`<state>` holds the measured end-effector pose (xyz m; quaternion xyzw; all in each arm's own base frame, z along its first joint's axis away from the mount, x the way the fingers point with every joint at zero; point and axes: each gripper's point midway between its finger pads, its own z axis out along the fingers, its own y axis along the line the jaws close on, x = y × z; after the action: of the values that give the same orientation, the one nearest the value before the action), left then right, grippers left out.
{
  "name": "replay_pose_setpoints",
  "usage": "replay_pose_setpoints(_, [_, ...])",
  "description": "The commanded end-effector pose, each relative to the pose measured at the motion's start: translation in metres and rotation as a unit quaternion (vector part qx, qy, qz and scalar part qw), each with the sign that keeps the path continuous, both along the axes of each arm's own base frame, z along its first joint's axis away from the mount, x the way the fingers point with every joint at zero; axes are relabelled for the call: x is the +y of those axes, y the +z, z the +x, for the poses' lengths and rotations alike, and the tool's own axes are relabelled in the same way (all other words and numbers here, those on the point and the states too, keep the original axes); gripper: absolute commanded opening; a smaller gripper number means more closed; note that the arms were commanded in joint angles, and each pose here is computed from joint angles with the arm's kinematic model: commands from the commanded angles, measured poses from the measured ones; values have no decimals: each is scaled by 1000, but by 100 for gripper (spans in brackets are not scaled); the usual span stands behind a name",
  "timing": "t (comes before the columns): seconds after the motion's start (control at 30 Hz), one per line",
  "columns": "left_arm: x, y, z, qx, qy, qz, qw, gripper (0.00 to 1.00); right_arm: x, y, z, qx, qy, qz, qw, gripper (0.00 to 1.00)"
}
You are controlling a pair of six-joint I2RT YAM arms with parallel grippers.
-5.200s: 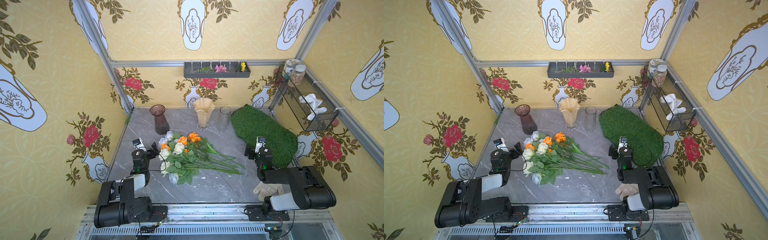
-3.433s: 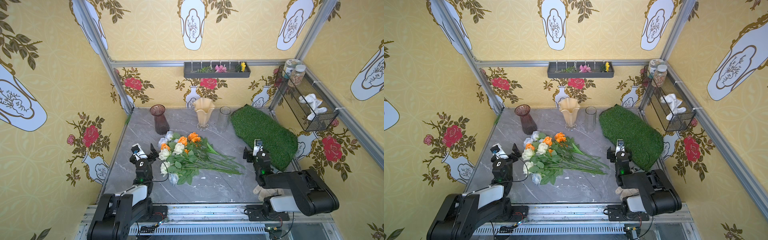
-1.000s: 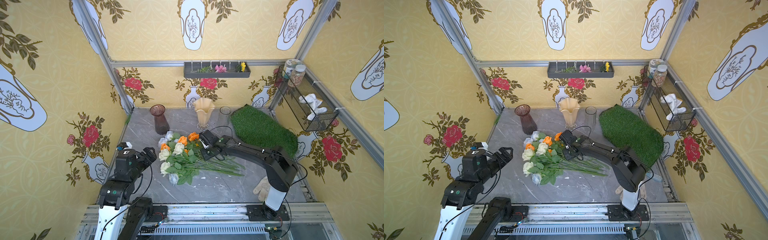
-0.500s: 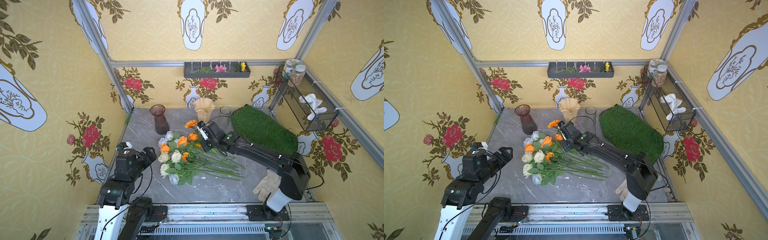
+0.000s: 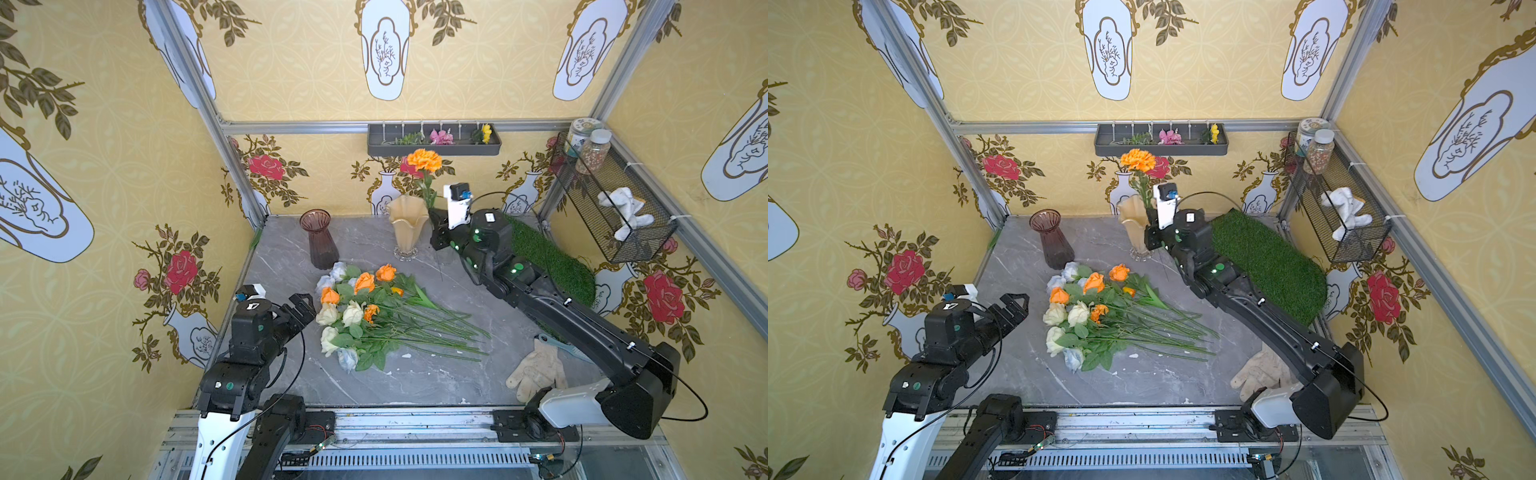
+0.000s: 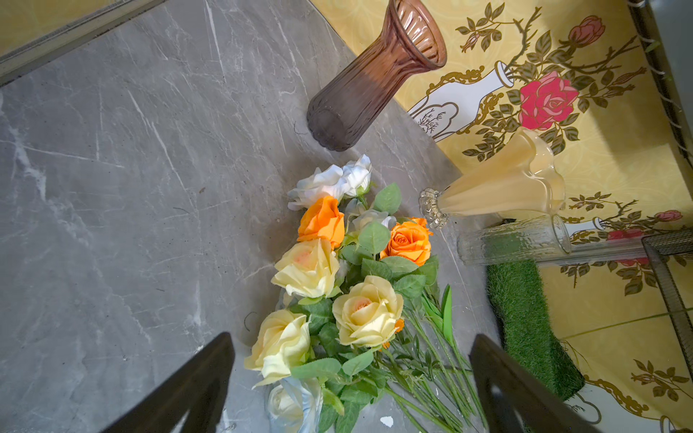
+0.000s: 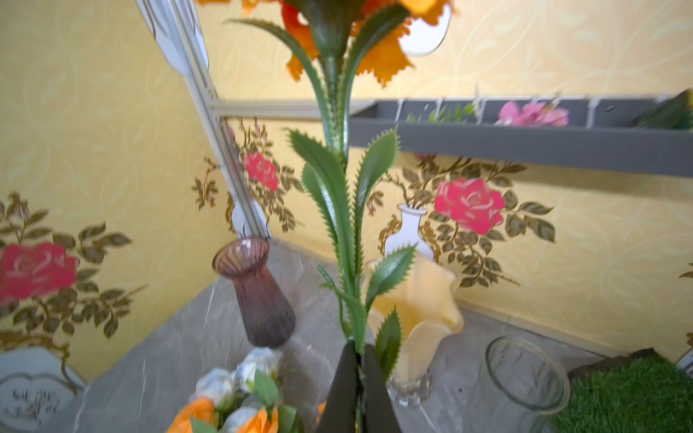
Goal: Arrange the flowers in different vases according to their colors
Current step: Insert the flower into the vase.
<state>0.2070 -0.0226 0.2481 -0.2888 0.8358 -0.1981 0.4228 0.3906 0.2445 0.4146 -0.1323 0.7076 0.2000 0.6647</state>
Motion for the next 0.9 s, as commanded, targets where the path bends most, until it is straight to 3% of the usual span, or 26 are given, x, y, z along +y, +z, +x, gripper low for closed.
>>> replay_pose_setpoints(0.0, [-7, 5, 2, -10, -23, -2, 1000, 100, -16, 49, 3, -59, -4, 65, 996, 0])
replay_pose_setpoints(0.2, [-45, 9, 4, -36, -127, -34, 991, 98, -60, 79, 25, -110, -44, 120, 986, 0])
replay_pose_setpoints(0.53, [-51, 8, 5, -33, -143, -41, 988, 95, -117, 86, 76, -190, -112, 184, 958, 1])
replay_pose_setpoints(0.87, [-50, 5, 8, -22, -140, -40, 989, 96, -121, 26, 130, -167, -139, 157, 963, 0])
